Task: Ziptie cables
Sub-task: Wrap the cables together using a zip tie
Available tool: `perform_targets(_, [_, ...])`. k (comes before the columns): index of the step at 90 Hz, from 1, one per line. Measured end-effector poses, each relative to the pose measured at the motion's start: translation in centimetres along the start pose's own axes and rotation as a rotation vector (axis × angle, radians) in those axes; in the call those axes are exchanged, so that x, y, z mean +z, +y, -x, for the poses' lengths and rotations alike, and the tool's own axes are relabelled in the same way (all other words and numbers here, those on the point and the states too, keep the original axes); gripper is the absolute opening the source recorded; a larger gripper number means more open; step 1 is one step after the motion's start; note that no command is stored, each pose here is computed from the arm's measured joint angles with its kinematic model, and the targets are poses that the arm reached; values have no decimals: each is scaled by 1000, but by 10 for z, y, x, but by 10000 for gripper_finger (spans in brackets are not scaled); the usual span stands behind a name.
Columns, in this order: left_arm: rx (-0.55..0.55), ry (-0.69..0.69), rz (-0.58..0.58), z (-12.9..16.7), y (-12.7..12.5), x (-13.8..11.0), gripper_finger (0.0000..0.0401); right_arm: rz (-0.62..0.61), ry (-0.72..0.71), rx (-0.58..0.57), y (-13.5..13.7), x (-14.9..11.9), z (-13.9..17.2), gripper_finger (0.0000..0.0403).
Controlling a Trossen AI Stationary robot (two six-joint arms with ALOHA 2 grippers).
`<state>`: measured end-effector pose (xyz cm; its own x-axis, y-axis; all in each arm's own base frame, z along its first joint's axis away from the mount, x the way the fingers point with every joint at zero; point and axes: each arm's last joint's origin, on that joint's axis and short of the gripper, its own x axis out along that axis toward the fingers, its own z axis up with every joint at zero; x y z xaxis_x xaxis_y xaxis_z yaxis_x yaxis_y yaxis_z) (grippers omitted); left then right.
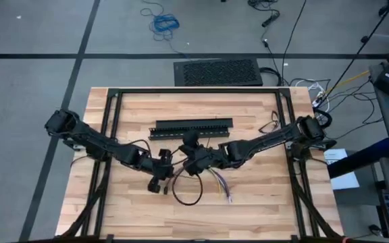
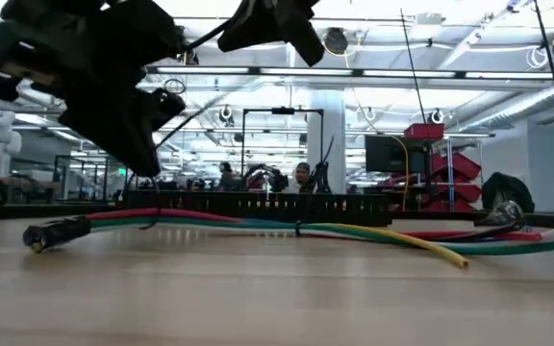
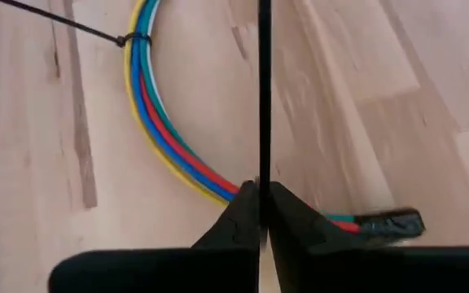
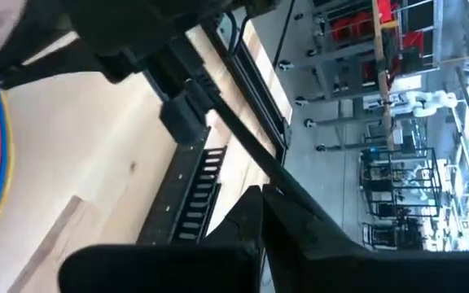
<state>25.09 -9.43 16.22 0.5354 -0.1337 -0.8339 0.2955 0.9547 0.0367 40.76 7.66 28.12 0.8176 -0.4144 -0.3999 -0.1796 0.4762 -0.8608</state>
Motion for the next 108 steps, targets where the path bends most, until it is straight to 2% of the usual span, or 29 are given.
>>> perform_targets(14, [2, 8, -18, -5, 0, -1, 10, 42, 27, 15, 4, 0, 2, 1])
perform_targets(27, [13, -14, -24, -5, 1, 2, 10, 79, 215, -2, 16, -8, 9, 0])
perform_targets(33, [14, -27, -22, -5, 1, 4, 10, 32, 272, 54, 22, -15, 11, 0])
perform_targets(44, [4, -38, -49, -7, 1, 5, 10, -162, 288, 177, 39, -25, 11, 0])
perform_targets(54, [2, -59, -63, -7, 1, 6, 10, -226, 321, 173, 58, -43, 10, 0])
perform_targets(67, [-4, -95, -61, -6, 2, 11, 10, -311, 243, 130, 58, -60, 18, 0])
perform_targets(75, [-9, -88, -59, -6, 2, 10, 10, -333, 126, 206, 55, -62, 25, 0])
perform_targets(78, [-16, -79, -59, -6, 2, 9, 10, -341, 45, 290, 53, -60, 30, 0])
perform_targets(84, [-30, -67, -62, -6, 2, 7, 10, -394, -203, 452, 38, -52, 46, 0])
perform_targets(92, [-20, -108, -74, -4, 4, 12, 10, -468, -463, 499, 7, -45, 75, 0])
perform_targets(100, [-14, -145, -76, -2, 6, 17, 10, -439, -444, 459, 1, -49, 80, 5])
perform_targets(108, [-21, -139, -75, -4, 5, 14, 10, -432, -524, 538, 0, -50, 77, 15])
